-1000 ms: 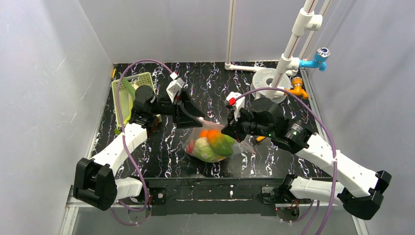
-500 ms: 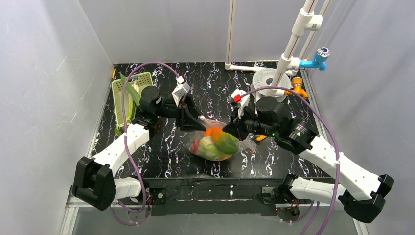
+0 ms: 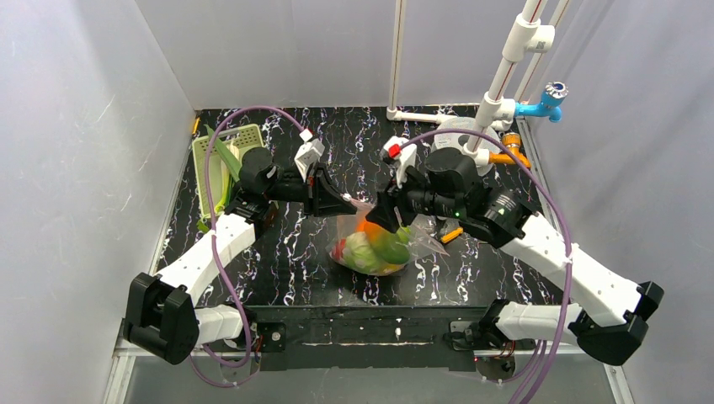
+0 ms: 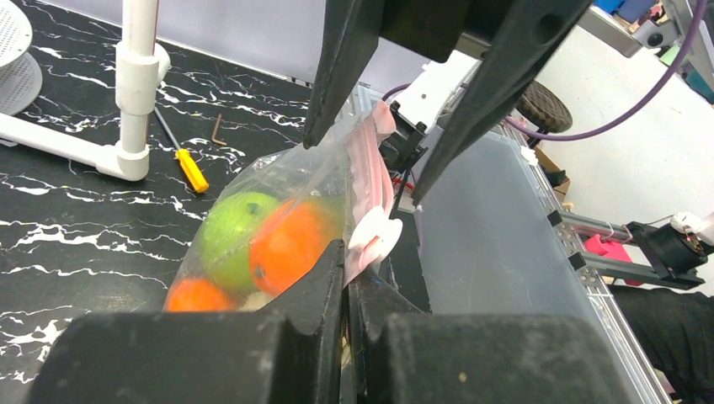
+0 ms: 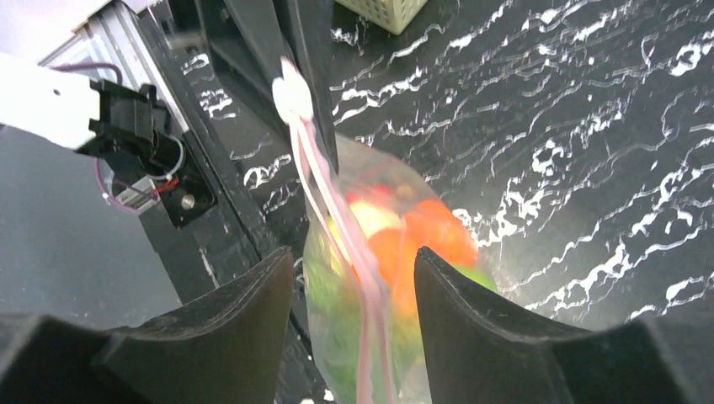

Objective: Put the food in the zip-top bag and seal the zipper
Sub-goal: Zip the zipper food storage bag at the center of the board, then place the zipper food storage bag at the center of the board.

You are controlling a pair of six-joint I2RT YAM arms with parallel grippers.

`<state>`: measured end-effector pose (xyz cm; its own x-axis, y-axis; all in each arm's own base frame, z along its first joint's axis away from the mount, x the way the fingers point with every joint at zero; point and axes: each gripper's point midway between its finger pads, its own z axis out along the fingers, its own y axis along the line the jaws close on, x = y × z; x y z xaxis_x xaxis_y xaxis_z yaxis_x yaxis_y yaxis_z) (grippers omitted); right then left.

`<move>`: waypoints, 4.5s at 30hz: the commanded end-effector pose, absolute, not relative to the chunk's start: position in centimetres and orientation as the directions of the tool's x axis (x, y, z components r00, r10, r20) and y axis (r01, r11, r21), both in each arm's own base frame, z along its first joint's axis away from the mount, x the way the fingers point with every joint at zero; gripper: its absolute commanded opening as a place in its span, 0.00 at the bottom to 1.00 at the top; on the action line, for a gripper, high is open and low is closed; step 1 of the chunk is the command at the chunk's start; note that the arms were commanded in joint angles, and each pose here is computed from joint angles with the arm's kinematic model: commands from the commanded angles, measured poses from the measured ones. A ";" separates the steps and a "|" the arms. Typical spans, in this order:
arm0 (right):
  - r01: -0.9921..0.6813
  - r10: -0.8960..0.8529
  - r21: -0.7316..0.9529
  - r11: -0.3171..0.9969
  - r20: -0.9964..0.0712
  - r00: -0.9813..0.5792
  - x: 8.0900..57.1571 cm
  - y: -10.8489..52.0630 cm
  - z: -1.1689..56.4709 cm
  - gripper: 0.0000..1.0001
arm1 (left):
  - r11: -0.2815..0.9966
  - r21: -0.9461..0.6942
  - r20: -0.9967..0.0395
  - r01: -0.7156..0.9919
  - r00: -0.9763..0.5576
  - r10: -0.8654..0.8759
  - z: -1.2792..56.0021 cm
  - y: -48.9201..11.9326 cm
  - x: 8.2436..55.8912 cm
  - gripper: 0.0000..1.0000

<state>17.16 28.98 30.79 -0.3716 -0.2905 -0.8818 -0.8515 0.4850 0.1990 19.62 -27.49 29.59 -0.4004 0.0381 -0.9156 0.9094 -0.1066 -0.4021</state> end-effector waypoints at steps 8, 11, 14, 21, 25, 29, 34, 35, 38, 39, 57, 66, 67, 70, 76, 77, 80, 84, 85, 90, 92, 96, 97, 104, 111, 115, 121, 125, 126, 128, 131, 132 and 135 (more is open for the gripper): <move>-0.891 -0.198 0.167 0.422 -0.942 -0.270 18.2 33.9 37.1 0.50 | -0.094 -0.334 -0.942 0.938 -0.335 0.000 31.6 -27.2 19.7 0.00; -0.893 -0.185 0.166 0.419 -0.947 -0.263 18.5 34.4 37.4 0.46 | -0.095 -0.334 -0.942 0.938 -0.336 0.000 31.6 -27.2 19.7 0.00; -0.893 -0.187 0.165 0.420 -0.946 -0.263 18.8 34.9 37.3 0.43 | -0.095 -0.332 -0.943 0.938 -0.334 -0.002 31.7 -27.2 19.6 0.00; -0.894 -0.184 0.164 0.417 -0.948 -0.259 19.4 35.8 37.4 0.37 | -0.094 -0.326 -0.945 0.941 -0.328 -0.004 31.9 -27.1 19.5 0.00; -0.894 -0.192 0.160 0.419 -0.947 -0.259 19.7 36.1 37.2 0.33 | -0.095 -0.324 -0.945 0.941 -0.326 -0.004 32.0 -27.1 19.4 0.00; -0.892 -0.196 0.158 0.423 -0.946 -0.260 19.7 36.0 37.0 0.20 | -0.092 -0.321 -0.947 0.943 -0.323 -0.007 32.0 -27.1 19.4 0.00; -0.885 -0.192 0.152 0.439 -0.947 -0.258 19.6 35.3 36.8 0.13 | -0.072 -0.317 -0.948 0.946 -0.319 -0.011 31.9 -27.0 19.7 0.00; -0.886 -0.188 0.150 0.439 -0.949 -0.253 19.5 35.1 36.8 0.10 | -0.061 -0.315 -0.948 0.947 -0.317 -0.014 31.9 -27.0 19.8 0.00; -0.878 -0.164 0.154 0.453 -0.954 -0.252 19.2 34.1 37.0 0.04 | -0.025 -0.319 -0.947 0.947 -0.319 -0.024 31.8 -26.8 20.5 0.00; -0.879 -0.156 0.156 0.450 -0.956 -0.249 18.9 33.8 37.0 0.03 | -0.010 -0.318 -0.948 0.948 -0.318 -0.028 31.8 -26.7 20.8 0.00; -0.803 -0.171 0.135 0.581 -0.944 -0.283 17.5 25.2 33.9 0.01 | 0.268 -0.342 -0.939 0.901 -0.336 -0.071 30.2 -23.8 26.2 0.00; -0.716 -0.159 0.121 0.688 -0.937 -0.312 15.7 19.4 32.0 0.01 | 0.339 -0.361 -0.932 0.869 -0.346 -0.104 29.8 -22.6 28.0 0.00; -0.715 -0.143 0.132 0.687 -0.940 -0.311 15.3 19.0 32.1 0.01 | 0.339 -0.361 -0.932 0.869 -0.346 -0.105 29.8 -22.5 28.1 0.00; -0.713 -0.135 0.146 0.686 -0.937 -0.322 14.6 18.4 31.8 0.01 | 0.337 -0.369 -0.929 0.866 -0.355 -0.106 29.7 -22.5 28.2 0.00; -0.696 -0.154 0.142 0.704 -0.926 -0.344 14.5 17.8 30.9 0.01 | 0.323 -0.394 -0.919 0.860 -0.380 -0.108 29.4 -22.7 28.3 0.00; -0.700 -0.156 0.143 0.700 -0.925 -0.345 14.5 17.9 30.9 0.01 | 0.316 -0.401 -0.916 0.860 -0.387 -0.109 29.3 -22.8 28.3 0.00; -0.704 -0.154 0.147 0.695 -0.926 -0.345 14.7 18.3 31.1 0.01 | 0.296 -0.408 -0.913 0.864 -0.394 -0.110 29.6 -23.0 28.1 0.00; -0.700 -0.159 0.139 0.700 -0.926 -0.342 15.1 18.6 31.3 0.01 | 0.311 -0.394 -0.919 0.865 -0.380 -0.108 29.7 -22.8 28.0 0.00; -0.701 -0.157 0.139 0.699 -0.927 -0.341 15.1 18.6 31.3 0.01 | 0.315 -0.393 -0.919 0.864 -0.380 -0.106 29.6 -22.7 28.0 0.00; -0.722 -0.154 0.158 0.674 -0.925 -0.347 14.7 19.2 32.2 0.01 | 0.283 -0.359 -0.933 0.889 -0.347 -0.094 30.9 -22.7 26.8 0.00; -0.739 -0.148 0.179 0.650 -0.924 -0.353 14.1 19.5 33.0 0.01 | 0.273 -0.323 -0.946 0.906 -0.308 -0.098 31.7 -22.7 26.0 0.00; -0.784 -0.119 0.231 0.577 -0.925 -0.360 12.9 20.7 34.6 0.01 | 0.328 -0.221 -0.975 0.919 -0.198 -0.101 33.3 -21.8 24.9 0.00; -0.797 -0.115 0.244 0.553 -0.925 -0.363 12.5 21.1 35.0 0.01 | 0.336 -0.203 -0.979 0.920 -0.181 -0.095 33.7 -21.6 24.7 0.00; -0.874 -0.191 0.302 0.381 -0.899 -0.394 9.9 23.4 36.2 0.01 | 0.397 -0.200 -0.973 0.895 -0.230 0.028 34.3 -20.3 21.7 0.00; -0.900 -0.298 0.387 0.199 -0.851 -0.432 6.8 24.9 35.6 0.01 | 0.394 -0.213 -0.976 0.894 -0.215 -0.039 39.0 -19.4 17.1 0.09; -0.881 -0.322 0.374 0.290 -0.828 -0.458 8.3 24.8 32.7 0.01 | 0.414 -0.348 -0.935 0.841 -0.345 -0.084 36.1 -19.8 18.5 0.12; -0.684 -0.222 0.360 0.635 -0.762 -0.608 13.8 23.0 27.6 0.15 | 0.689 -0.474 -0.815 0.548 -0.569 -0.107 29.8 -17.9 25.6 0.22; -0.526 -0.143 0.359 0.771 -0.708 -0.692 16.6 22.7 24.2 0.11 | 0.706 -0.540 -0.699 0.457 -0.712 -0.074 27.1 -18.9 28.5 0.28; -0.473 -0.124 0.322 0.820 -0.707 -0.696 17.8 22.0 23.4 0.11 | 0.714 -0.543 -0.681 0.442 -0.730 -0.066 26.6 -18.9 28.9 0.30; -0.386 -0.107 0.243 0.890 -0.713 -0.693 19.6 20.7 22.2 0.11 | 0.724 -0.530 -0.691 0.442 -0.720 -0.067 26.8 -18.8 29.4 0.35; -0.297 -0.100 0.140 0.945 -0.738 -0.667 21.8 19.2 21.7 0.12 | 0.738 -0.466 -0.767 0.488 -0.638 -0.063 28.7 -18.0 29.1 0.45; -0.271 -0.093 0.122 0.955 -0.743 -0.662 22.4 18.9 21.6 0.13 | 0.747 -0.435 -0.792 0.502 -0.608 -0.053 29.4 -17.6 28.9 0.48; -0.210 -0.076 0.080 0.974 -0.762 -0.643 24.0 18.3 21.5 0.20 | 0.779 -0.334 -0.857 0.531 -0.515 -0.016 30.9 -16.4 28.6 0.58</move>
<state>20.18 19.98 19.78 -0.7234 -0.1746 -0.6679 -0.3646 0.9182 0.1549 29.48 -18.08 25.47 -0.7016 -0.0465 -0.7111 0.4452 0.7505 -0.4884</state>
